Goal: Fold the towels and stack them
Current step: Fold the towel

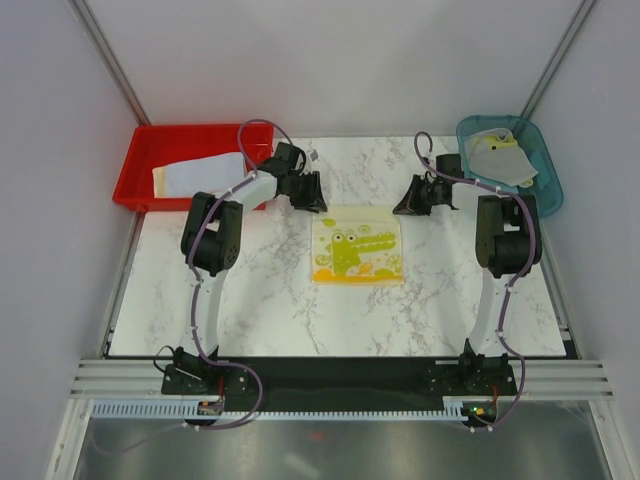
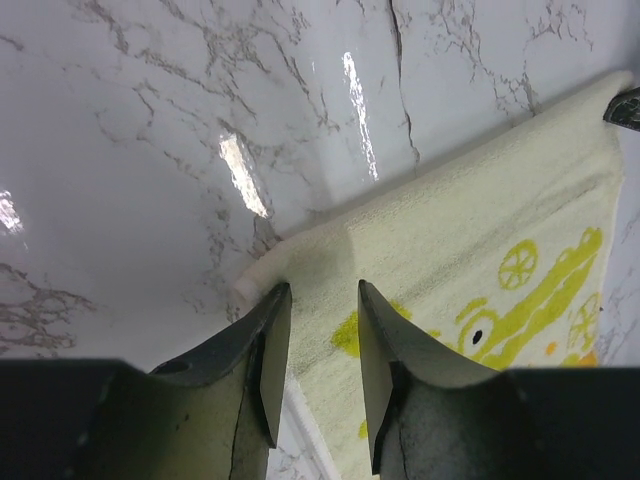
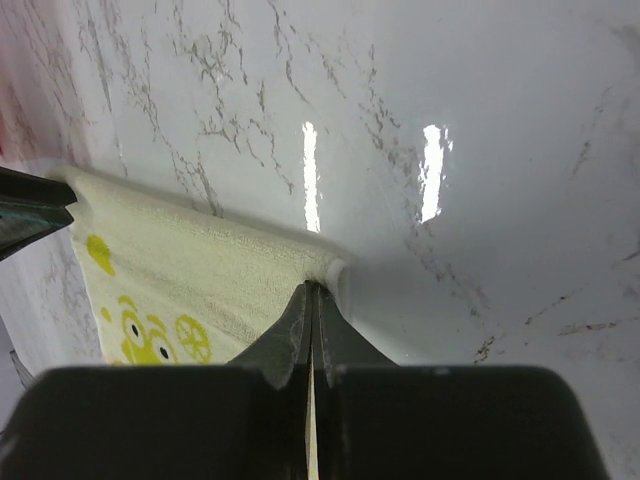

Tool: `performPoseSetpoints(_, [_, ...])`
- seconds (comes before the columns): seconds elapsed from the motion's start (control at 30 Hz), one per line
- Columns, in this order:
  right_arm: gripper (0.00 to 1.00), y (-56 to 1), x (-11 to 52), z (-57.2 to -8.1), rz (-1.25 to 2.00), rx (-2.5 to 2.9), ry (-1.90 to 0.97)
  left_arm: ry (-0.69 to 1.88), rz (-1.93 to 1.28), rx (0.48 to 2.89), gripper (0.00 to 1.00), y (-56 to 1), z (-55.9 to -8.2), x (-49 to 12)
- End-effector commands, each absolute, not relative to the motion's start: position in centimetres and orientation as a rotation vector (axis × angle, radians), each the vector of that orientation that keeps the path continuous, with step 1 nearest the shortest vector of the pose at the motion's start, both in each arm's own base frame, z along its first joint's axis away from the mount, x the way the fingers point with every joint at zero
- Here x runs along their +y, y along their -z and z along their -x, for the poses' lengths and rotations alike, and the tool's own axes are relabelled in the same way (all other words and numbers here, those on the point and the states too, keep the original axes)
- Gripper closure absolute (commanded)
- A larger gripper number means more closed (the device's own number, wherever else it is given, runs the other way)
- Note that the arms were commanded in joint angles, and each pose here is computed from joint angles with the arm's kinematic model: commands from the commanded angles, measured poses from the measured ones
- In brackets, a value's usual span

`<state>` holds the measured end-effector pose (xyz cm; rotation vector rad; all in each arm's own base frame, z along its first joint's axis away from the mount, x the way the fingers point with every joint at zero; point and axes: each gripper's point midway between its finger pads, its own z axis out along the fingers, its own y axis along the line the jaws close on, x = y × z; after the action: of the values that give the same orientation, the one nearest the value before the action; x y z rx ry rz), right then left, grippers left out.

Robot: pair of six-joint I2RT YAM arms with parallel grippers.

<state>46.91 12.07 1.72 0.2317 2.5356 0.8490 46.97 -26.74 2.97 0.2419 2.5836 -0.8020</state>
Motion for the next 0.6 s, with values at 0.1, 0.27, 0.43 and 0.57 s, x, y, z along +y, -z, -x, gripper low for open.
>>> performPoseSetpoints(0.1, [1.00, 0.7, 9.1, -48.1, -0.281, 2.545, -0.667, 0.755, -0.307, 2.571, 0.58, -2.1, -48.3, -25.5])
performPoseSetpoints(0.27, [0.94, -1.2, 9.7, -48.5, -0.221, 2.502, -0.696, 0.866, -0.352, 2.527, 0.55, -4.1, -48.2, -26.5])
performPoseSetpoints(0.43, [0.82, -6.9, 11.3, -49.2, -0.084, 2.395, -0.798, 1.044, -0.448, 2.393, 0.48, -9.8, -48.0, -28.5])
performPoseSetpoints(0.57, [0.71, -8.7, 11.3, -49.3, -0.002, 2.380, -0.793, 0.983, -0.508, 2.324, 0.43, -12.5, -48.3, -27.9])
